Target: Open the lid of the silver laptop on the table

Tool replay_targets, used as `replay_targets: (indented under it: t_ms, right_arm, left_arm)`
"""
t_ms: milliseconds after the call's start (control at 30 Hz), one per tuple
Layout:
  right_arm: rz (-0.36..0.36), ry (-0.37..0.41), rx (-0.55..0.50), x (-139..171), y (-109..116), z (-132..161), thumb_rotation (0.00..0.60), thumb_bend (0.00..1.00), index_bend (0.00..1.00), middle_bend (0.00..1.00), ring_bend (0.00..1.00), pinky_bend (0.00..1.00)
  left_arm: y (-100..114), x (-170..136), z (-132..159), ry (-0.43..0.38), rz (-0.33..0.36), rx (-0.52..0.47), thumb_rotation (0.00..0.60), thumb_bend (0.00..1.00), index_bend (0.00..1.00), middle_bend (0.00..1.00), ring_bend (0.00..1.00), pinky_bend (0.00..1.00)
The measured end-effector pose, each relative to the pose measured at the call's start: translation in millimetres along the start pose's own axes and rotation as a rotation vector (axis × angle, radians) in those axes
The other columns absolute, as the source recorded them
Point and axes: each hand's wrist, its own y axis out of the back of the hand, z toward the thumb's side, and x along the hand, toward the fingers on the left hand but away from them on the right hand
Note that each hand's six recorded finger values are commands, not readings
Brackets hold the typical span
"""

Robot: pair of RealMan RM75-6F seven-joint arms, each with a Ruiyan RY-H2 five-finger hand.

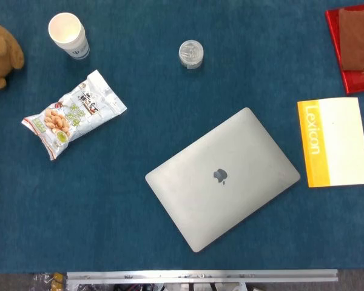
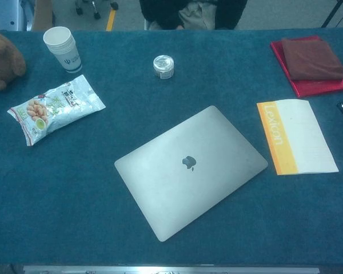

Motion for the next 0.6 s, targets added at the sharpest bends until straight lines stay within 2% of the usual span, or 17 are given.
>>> replay_targets:
  t_ms: [600]
  right_arm:
    - [0.002,0.031,-0.003,-0.2,2.2,7.7,0.600,0.26,0.00,0.00,0.00,0.06]
  left_arm:
    - [2.7,-1.6,-1.4,-0.002,0.008,-0.012,0.600,0.11,0.02,0.00,0.00,0.02]
